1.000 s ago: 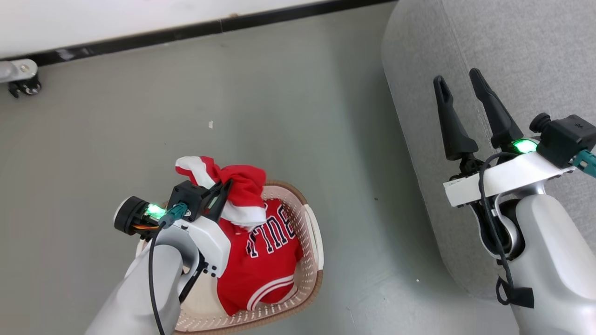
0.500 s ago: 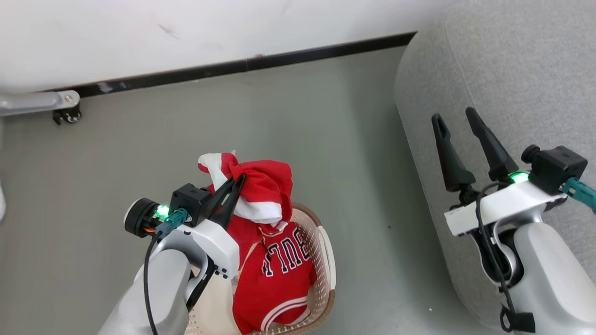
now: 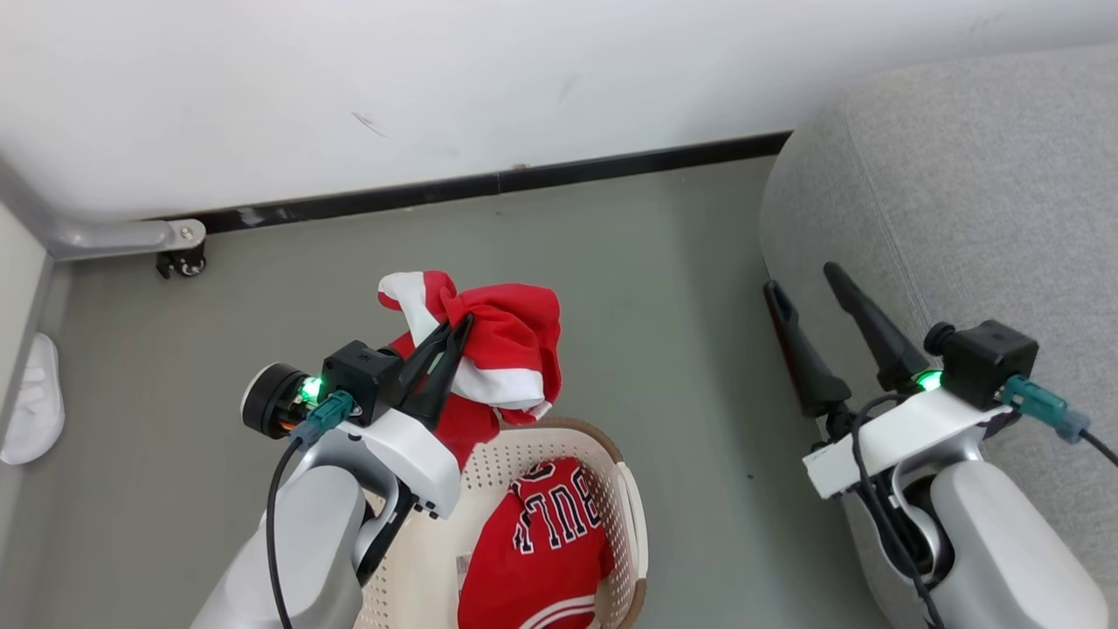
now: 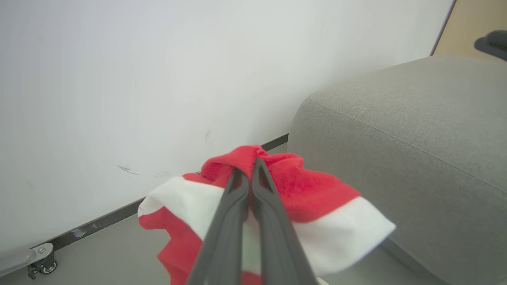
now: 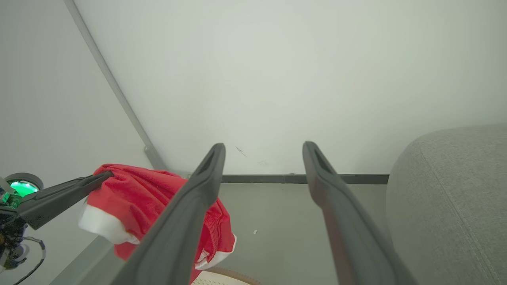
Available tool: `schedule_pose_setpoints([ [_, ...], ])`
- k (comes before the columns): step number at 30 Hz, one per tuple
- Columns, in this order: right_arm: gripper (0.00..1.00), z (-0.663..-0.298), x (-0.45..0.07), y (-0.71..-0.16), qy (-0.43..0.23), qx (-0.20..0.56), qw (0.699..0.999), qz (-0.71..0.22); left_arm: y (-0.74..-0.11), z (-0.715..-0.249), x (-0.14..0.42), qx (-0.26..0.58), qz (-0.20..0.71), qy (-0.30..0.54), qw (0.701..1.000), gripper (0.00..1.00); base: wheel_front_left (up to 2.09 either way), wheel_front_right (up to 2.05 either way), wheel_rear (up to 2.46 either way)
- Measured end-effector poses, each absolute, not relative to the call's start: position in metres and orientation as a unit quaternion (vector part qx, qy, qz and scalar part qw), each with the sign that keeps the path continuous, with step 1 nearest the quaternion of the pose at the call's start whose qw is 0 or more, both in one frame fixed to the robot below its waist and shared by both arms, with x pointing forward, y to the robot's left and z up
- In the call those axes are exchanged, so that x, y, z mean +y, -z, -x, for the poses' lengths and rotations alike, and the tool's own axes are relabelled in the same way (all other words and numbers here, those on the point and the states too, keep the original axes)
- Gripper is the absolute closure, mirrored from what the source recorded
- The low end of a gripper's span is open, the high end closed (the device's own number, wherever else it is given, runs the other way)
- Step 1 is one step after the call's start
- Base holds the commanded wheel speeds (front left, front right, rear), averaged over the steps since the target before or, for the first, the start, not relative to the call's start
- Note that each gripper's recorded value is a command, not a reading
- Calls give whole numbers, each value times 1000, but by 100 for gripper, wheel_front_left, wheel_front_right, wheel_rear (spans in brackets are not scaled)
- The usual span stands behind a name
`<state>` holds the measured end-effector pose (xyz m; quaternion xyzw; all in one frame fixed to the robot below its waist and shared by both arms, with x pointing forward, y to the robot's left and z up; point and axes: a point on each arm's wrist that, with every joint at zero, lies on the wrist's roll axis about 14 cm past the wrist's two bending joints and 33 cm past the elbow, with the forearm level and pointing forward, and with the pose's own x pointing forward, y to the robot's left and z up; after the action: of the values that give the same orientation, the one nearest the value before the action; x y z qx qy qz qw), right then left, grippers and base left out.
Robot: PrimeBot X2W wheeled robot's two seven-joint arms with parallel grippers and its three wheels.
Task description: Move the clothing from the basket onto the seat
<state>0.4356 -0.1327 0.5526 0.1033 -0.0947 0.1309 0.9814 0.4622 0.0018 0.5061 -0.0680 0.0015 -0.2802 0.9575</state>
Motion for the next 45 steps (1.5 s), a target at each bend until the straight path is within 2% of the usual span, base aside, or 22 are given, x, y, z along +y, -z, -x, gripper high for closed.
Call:
schedule_pose_setpoints([
  [6,0,-422,-115,-546,-155,-81,979,-105,-523,-456,3,-19,59,283,957,100,0,0,0],
  [7,0,-414,-94,-546,-190,-77,974,-100,-536,-451,5,-35,54,283,957,100,0,0,0],
  [14,0,-398,-70,-532,-230,-52,967,-93,-555,-445,6,-62,47,287,955,100,0,0,0],
  [23,0,-369,-17,-513,-326,-17,943,-61,-572,-438,5,-80,40,293,952,100,0,0,0],
  [30,0,-373,2,-528,-365,-39,930,-30,-575,-433,3,-77,44,297,951,100,0,0,0],
  [45,0,-382,24,-533,-403,-46,914,2,-581,-421,-10,-76,43,323,942,100,0,0,0],
])
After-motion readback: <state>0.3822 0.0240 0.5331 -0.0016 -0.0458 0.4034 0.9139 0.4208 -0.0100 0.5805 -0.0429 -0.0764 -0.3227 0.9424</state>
